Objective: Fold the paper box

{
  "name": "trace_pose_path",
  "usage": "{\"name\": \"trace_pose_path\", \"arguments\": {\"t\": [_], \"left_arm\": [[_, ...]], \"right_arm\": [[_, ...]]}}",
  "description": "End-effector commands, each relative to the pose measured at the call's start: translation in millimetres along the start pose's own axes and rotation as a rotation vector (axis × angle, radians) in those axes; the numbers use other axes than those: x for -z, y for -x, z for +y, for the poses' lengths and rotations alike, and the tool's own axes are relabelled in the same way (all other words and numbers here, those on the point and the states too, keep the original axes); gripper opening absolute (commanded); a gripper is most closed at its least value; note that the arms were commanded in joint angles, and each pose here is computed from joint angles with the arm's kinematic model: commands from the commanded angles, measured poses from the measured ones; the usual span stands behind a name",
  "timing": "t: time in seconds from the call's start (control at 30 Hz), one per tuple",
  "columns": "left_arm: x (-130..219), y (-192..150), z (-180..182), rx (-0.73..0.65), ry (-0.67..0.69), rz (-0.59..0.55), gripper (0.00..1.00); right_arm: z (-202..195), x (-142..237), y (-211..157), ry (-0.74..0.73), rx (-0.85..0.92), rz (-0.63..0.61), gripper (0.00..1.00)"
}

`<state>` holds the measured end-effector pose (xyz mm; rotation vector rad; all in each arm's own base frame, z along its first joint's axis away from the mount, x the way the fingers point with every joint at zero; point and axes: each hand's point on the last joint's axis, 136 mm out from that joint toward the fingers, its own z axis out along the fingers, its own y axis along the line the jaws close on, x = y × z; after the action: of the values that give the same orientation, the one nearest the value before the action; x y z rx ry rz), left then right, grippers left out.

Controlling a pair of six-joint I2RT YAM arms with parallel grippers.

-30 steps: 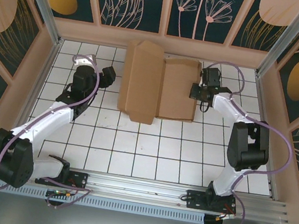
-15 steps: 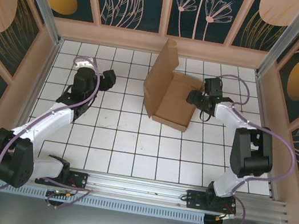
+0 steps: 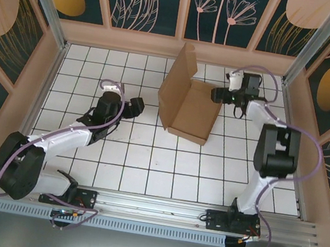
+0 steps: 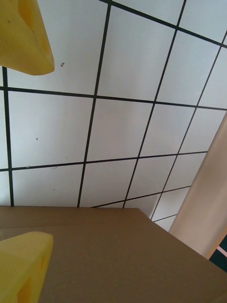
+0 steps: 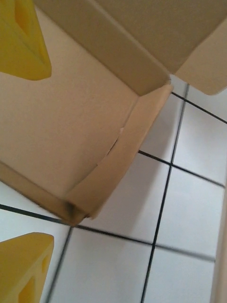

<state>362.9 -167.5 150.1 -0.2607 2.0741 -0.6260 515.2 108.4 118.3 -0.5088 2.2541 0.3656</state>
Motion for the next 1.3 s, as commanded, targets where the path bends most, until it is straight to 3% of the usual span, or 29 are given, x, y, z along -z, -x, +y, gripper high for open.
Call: {"name": "trace_pose_path", "arguments": {"t": [0.0,0.17,0.27,0.43,0.5,0.7,0.93,1.13,1.27], "left_arm": [[3.2,1.6,-9.8,0.000,-0.050,-0.011,0.86],[2.5,-2.0,-5.4,-0.039,-0.026,0.010,0.87],[1.2,-4.1,-6.7,-0.039,-0.036,0.016,0.87],[-3.7,-9.3,-7.9,-0.045,-0.048,0.038,0.89],[-2.9,-6.3,-3.7,-0.071,-0.013,0.035,0.90],[5.9,10.9,7.8,-0.091,0.079,-0.022,0.94],[-3.4,-0.6,9.8,-0.036,0.075,0.017,0.97],[-22.3,-10.7,5.9,-0.025,0.074,0.088,0.97],[-33.7,-16.1,2.6,0.024,0.067,0.120,0.94]], "right_arm": [[1.8,-19.5,-0.5,0.132,0.208,0.072,0.85],[-9.3,-57.3,-7.3,0.197,0.234,0.186,0.85],[-16.1,-69.7,-5.9,0.192,0.232,0.207,0.80],[-18.7,-66.3,0.1,0.172,0.227,0.202,0.48],[-18.9,-59.6,0.1,0.150,0.217,0.200,0.43],[-21.4,-34.1,2.5,0.019,0.081,0.096,0.15],[-8.7,-7.2,-24.4,-0.146,-0.227,0.042,0.17],[14.9,12.9,-58.6,-0.295,-0.409,0.027,0.16],[26.8,26.6,-70.8,-0.388,-0.474,-0.050,0.19]]}}
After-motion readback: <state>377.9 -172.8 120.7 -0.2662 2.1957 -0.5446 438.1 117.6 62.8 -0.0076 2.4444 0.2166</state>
